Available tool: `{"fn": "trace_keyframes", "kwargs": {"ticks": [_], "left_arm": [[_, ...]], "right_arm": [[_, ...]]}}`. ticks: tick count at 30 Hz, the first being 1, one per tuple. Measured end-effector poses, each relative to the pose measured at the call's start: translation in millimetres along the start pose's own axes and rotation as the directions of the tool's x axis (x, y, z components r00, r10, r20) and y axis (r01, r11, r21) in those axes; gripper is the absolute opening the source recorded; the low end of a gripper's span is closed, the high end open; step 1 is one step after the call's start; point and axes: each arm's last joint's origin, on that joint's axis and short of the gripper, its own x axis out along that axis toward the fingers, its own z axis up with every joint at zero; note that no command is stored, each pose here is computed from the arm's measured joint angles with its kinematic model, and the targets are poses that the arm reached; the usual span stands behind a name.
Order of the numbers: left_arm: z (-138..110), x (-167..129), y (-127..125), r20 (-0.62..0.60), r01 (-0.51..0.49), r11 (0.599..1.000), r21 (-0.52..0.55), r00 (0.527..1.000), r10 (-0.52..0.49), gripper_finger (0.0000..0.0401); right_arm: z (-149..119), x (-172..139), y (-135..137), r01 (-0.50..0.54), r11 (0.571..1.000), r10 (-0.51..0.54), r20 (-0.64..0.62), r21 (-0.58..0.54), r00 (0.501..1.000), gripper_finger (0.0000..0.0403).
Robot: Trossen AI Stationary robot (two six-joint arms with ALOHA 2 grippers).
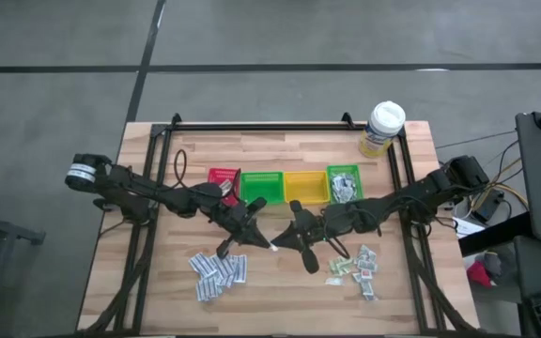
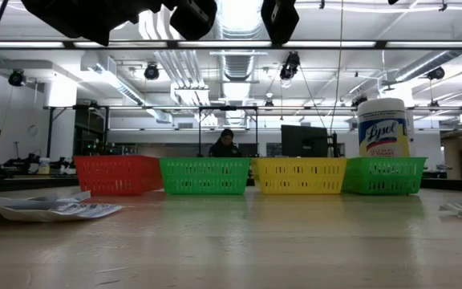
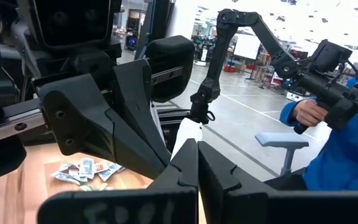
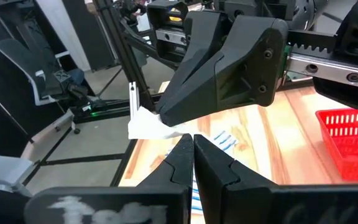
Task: Pick & Place First Aid Supplies
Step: Put the green bandage into the red bin
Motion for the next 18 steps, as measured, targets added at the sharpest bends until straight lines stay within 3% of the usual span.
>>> {"fn": "trace_keyframes", "kwargs": {"ticks": [18], "left_arm": [[0.1,-1.1,3.5,0.011,-0.069,0.998,0.012,0.998,0.069,0.0000]], "right_arm": [[-0.8,-0.1,1.6,-0.015,1.000,0.015,-0.006,0.003,1.000,0.0008]]}}
